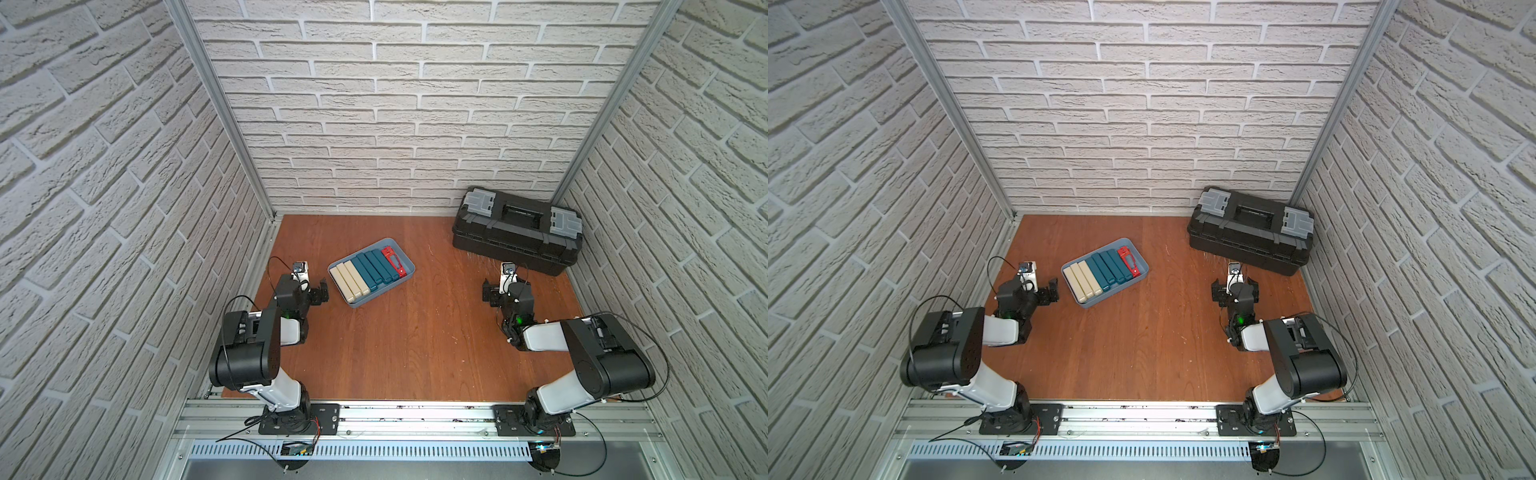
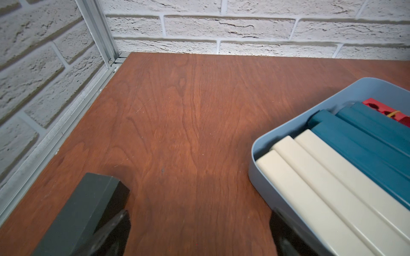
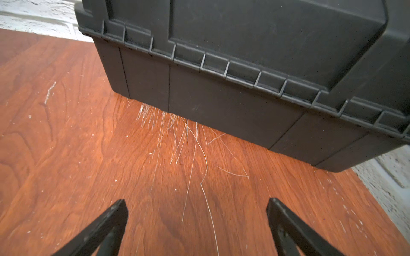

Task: Put the pruning pliers into the storage box
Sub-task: Reset both arms

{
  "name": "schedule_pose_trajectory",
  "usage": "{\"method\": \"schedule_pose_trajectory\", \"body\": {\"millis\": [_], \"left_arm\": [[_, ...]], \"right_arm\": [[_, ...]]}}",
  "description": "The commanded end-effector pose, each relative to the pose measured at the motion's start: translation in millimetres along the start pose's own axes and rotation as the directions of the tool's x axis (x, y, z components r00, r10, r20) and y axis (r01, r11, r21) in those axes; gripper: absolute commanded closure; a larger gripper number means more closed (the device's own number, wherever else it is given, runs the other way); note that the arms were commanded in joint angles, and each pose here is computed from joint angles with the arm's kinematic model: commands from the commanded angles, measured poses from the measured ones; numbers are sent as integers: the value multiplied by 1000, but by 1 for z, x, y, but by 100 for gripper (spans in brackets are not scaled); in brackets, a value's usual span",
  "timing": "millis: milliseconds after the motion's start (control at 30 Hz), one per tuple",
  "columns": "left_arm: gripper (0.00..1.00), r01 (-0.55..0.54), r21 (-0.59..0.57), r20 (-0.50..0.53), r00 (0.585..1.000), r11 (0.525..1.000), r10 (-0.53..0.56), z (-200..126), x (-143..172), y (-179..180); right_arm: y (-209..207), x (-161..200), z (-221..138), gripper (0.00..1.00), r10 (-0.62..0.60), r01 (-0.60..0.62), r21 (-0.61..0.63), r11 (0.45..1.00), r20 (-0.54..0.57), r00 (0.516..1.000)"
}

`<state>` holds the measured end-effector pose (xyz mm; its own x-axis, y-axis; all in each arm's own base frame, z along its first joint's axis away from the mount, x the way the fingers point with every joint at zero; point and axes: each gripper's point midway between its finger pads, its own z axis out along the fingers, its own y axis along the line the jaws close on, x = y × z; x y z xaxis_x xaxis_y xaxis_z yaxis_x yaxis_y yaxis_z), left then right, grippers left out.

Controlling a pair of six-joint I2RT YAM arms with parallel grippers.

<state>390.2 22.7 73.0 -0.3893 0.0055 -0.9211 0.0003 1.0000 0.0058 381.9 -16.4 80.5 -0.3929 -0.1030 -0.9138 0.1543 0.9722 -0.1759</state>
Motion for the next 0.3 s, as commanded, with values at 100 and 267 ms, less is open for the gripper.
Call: {"method": "schedule_pose_trajectory", "body": {"millis": [100,267], "left_arm": [[2,-11,-12,57,998,1000,12,0,-18,3],[2,-9,-11,59,998,1000,10,0,-18,3]], "right_arm": [[-5,-19,1,1,33,-33,11,999,39,999],[-5,-19,1,1,33,-34,11,999,41,999]]}}
